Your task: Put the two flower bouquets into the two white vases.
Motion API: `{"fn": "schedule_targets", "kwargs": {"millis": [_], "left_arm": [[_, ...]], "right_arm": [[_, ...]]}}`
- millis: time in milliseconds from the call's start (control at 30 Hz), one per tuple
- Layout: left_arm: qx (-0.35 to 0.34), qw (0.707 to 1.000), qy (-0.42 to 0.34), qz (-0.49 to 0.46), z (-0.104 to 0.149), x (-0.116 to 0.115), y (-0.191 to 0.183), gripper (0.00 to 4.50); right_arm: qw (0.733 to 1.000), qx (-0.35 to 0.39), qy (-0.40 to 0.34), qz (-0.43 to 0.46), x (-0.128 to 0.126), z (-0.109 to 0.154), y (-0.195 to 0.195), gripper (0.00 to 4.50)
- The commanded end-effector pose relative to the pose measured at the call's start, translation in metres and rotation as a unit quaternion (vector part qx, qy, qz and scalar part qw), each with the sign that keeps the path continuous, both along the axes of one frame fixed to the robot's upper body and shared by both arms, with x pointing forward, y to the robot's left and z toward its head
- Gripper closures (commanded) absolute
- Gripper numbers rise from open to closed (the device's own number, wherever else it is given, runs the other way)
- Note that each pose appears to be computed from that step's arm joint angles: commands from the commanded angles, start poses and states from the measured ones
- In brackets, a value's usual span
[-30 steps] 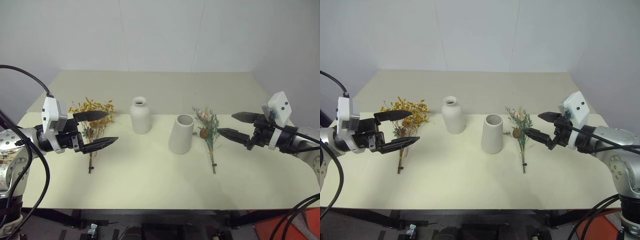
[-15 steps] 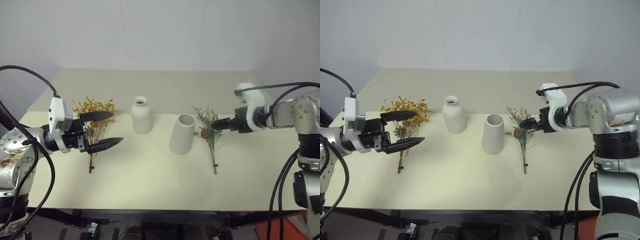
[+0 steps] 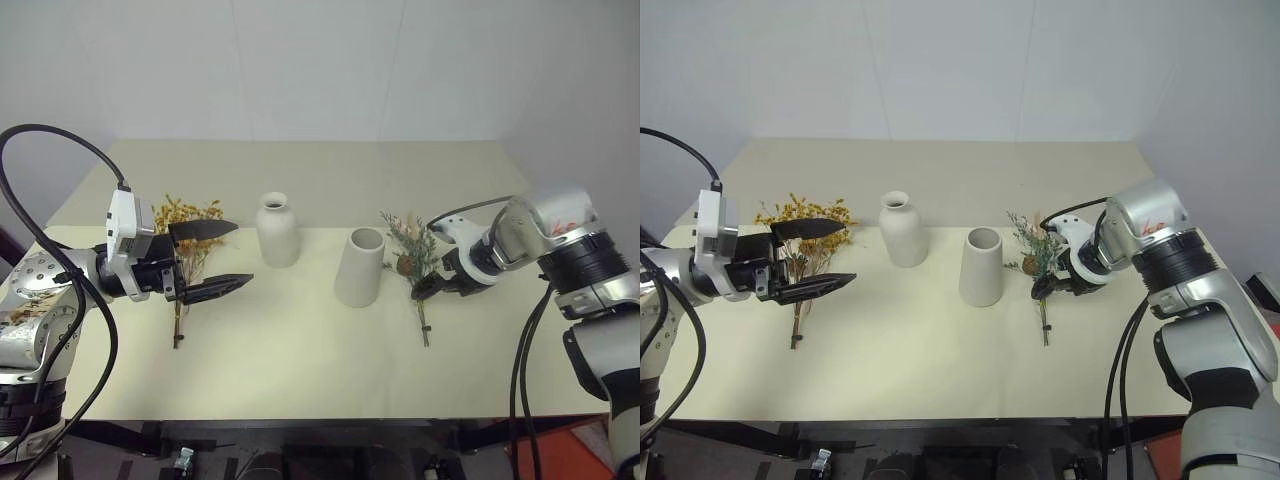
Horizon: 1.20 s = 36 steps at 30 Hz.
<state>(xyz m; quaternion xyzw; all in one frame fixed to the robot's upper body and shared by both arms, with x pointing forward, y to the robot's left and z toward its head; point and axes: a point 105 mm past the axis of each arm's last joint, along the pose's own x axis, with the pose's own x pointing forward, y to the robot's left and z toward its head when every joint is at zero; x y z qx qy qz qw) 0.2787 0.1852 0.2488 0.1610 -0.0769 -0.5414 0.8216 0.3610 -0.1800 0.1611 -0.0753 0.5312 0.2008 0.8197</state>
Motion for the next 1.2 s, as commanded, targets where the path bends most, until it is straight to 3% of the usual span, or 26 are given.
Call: {"fn": "schedule_targets", "kwargs": {"millis": [33, 467, 567, 933, 1100, 1200], "left_arm": [[0.004, 1.0, -0.024, -0.011, 0.009, -0.002, -0.002, 0.01], [0.005, 1.0, -0.023, -0.008, 0.009, -0.005, 0.0, 0.01], [0.003, 1.0, -0.024, -0.006, 0.008, -0.006, 0.0, 0.0], [0.002, 1.0, -0.023, -0.002, 0.007, -0.007, 0.001, 0.0], [0.002, 1.0, -0.028, -0.002, 0.009, -0.001, -0.002, 0.0], [-0.002, 0.999, -0.041, -0.01, 0.017, 0.013, -0.015, 0.0]], "right_arm": [[1.0, -0.012, -0.01, 0.01, 0.008, 0.003, 0.002, 0.0], [0.999, -0.024, 0.006, 0.026, 0.024, -0.022, 0.009, 0.0], [1.0, -0.023, -0.002, 0.018, 0.031, -0.021, 0.007, 0.55], [0.999, -0.02, -0.005, 0.033, 0.034, -0.015, 0.015, 4.38], [1.0, -0.005, -0.024, 0.005, 0.036, -0.001, 0.007, 4.47], [0.998, 0.011, -0.048, -0.028, 0.039, 0.011, -0.004, 4.47]]}}
